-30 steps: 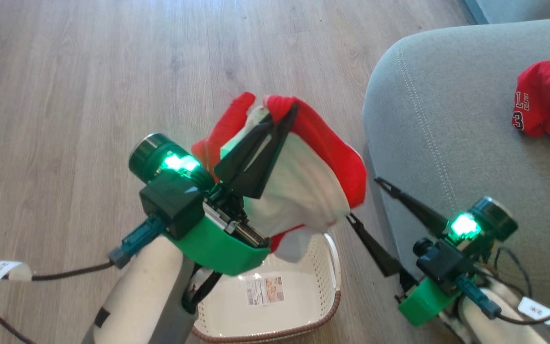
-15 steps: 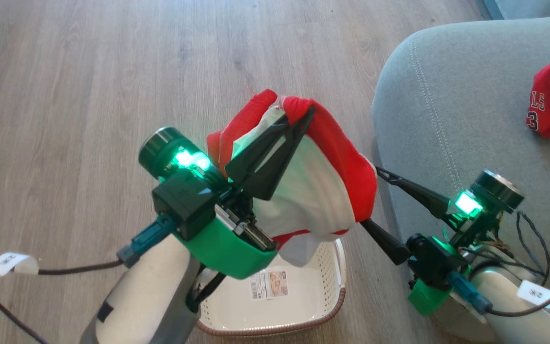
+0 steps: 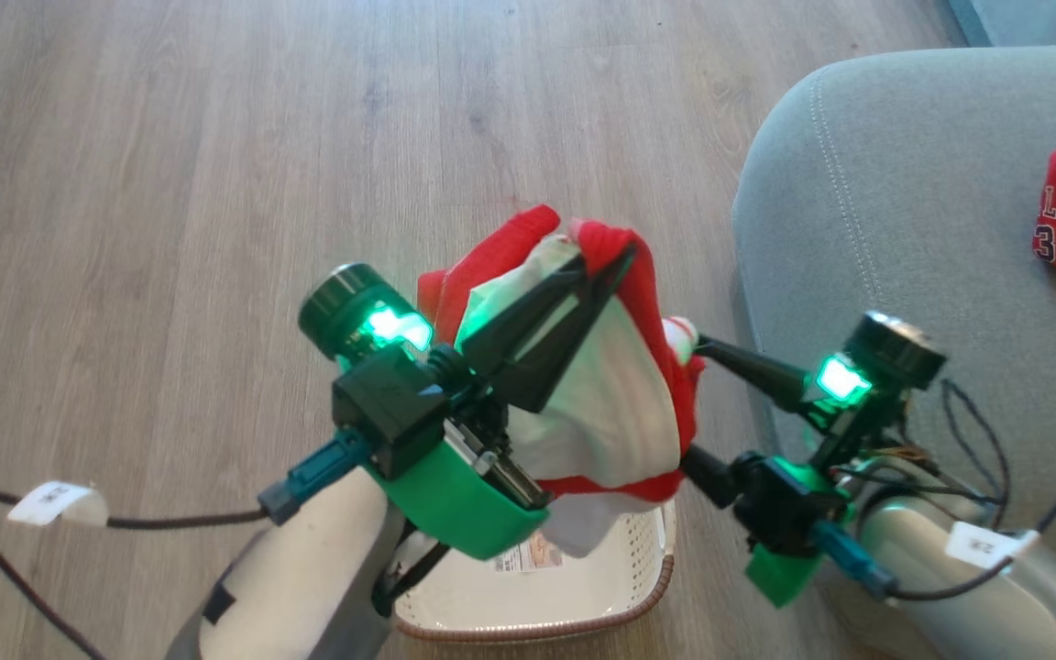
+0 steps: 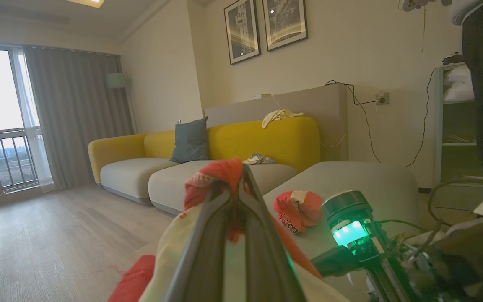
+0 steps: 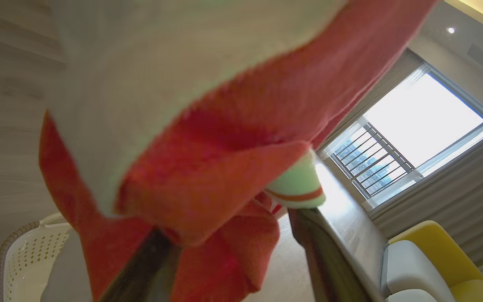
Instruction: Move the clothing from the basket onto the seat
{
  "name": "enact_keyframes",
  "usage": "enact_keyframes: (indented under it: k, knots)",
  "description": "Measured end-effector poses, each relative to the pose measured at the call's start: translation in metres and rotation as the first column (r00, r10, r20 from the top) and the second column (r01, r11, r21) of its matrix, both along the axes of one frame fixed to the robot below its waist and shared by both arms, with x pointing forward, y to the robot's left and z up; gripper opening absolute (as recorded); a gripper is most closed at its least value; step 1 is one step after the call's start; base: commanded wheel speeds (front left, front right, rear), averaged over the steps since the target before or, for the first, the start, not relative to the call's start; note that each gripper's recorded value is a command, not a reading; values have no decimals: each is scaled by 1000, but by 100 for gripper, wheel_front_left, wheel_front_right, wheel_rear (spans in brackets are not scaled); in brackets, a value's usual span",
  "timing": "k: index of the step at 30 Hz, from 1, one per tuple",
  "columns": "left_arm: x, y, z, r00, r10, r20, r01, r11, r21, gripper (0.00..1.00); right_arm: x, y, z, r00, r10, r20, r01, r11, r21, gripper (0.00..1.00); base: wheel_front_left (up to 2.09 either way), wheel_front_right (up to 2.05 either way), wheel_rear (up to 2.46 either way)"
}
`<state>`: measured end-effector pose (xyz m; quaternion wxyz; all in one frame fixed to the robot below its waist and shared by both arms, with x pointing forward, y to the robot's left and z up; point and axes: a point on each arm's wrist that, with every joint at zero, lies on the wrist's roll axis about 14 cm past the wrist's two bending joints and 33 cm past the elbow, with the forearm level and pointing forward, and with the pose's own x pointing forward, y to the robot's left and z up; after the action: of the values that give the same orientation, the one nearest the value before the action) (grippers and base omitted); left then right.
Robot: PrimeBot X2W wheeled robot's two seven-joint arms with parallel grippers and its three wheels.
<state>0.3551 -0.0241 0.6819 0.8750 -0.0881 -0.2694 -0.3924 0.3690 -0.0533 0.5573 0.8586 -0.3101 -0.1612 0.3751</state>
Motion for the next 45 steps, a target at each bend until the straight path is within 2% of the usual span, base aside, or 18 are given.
enact_keyframes:
  k: [11,20,21,22,33,38,39,41,45]
  knots:
    - [-8,-8,0,999,-38,5,38,999,16,0,-3,48,2,993,114,-20,-113,993,40,100,0,0,0]
    - [-11,-6,-3,999,-32,-3,32,999,30,0,5,78,15,991,123,-58,-110,977,181,100,0,0,0]
    - [-11,-4,-4,1000,-27,-6,27,999,33,0,7,79,15,991,117,-68,-101,975,196,35,0,0,0]
    - [-11,-3,-4,1000,-22,-5,22,999,33,0,9,79,16,991,109,-76,-91,972,215,0,0,0,0]
    - [-11,4,-1,1000,3,2,-3,999,33,0,20,64,21,990,27,-140,24,937,348,0,0,0,0]
    - [-10,4,-1,1000,4,1,-4,999,32,0,28,46,24,986,-37,-165,102,908,406,0,0,0,0]
    - [-10,4,-1,1000,3,2,-3,999,32,11,30,42,25,985,-49,-167,115,902,416,0,0,0,0]
    - [-10,4,0,1000,4,3,-4,1000,30,100,31,37,29,984,-67,-166,134,889,437,0,0,0,0]
    - [-9,3,-5,1000,9,-6,-8,999,39,100,33,28,37,984,-96,-152,156,874,461,0,0,0,0]
